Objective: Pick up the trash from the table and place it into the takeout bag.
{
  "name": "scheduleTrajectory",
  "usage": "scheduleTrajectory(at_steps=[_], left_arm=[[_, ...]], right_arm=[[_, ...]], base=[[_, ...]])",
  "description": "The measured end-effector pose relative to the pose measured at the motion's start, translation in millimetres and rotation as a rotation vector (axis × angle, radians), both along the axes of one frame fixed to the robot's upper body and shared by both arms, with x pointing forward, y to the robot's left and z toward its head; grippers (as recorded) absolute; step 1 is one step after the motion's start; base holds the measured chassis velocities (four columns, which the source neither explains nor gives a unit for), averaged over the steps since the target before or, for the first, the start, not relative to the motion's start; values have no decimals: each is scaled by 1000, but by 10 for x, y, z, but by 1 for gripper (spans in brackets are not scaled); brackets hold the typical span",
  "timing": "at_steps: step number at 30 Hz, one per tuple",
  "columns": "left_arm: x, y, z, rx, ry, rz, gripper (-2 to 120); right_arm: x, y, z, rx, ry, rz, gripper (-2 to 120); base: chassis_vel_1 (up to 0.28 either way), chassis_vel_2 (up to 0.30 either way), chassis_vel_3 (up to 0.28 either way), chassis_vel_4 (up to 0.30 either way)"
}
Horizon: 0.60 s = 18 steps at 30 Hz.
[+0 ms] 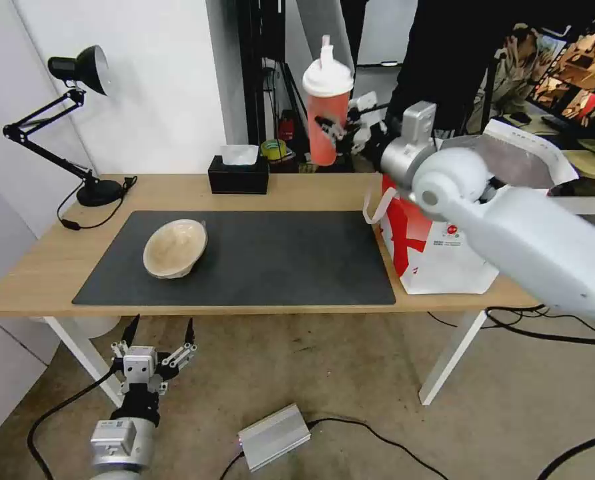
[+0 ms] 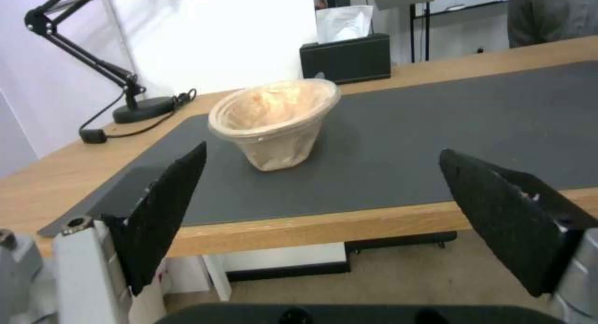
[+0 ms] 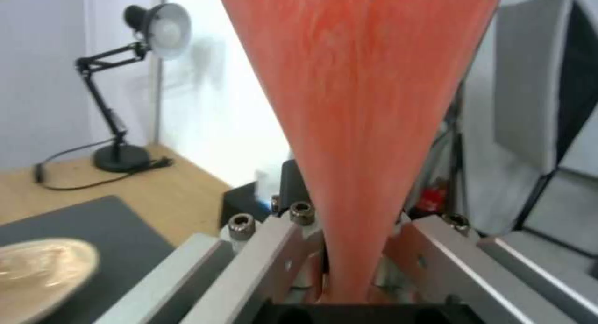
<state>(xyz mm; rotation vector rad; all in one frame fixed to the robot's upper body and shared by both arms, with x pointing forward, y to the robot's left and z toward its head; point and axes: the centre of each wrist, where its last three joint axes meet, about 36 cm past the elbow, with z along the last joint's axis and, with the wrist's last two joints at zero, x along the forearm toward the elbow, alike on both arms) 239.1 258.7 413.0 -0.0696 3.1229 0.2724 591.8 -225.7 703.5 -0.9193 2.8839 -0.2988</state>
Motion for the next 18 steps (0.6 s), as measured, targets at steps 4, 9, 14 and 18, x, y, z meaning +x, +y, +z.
scheduleTrajectory(at_steps=[4, 9, 14, 18], left_arm=[[1, 2, 1, 1, -2, 0, 100], [9, 2, 12, 2, -6, -2, 100], [11, -1, 13, 1, -8, -3, 100], [10, -5, 12, 0, -10, -3, 100]], right_arm=[[5, -147, 180, -27, -31, -20, 3], [30, -395, 427, -79, -72, -28, 3], [66, -652, 593, -124, -83, -15, 3], [90, -968, 688, -208, -79, 8, 3]], base=[[0, 0, 0, 0], [0, 0, 0, 0], [0, 0, 0, 0], [0, 0, 0, 0]])
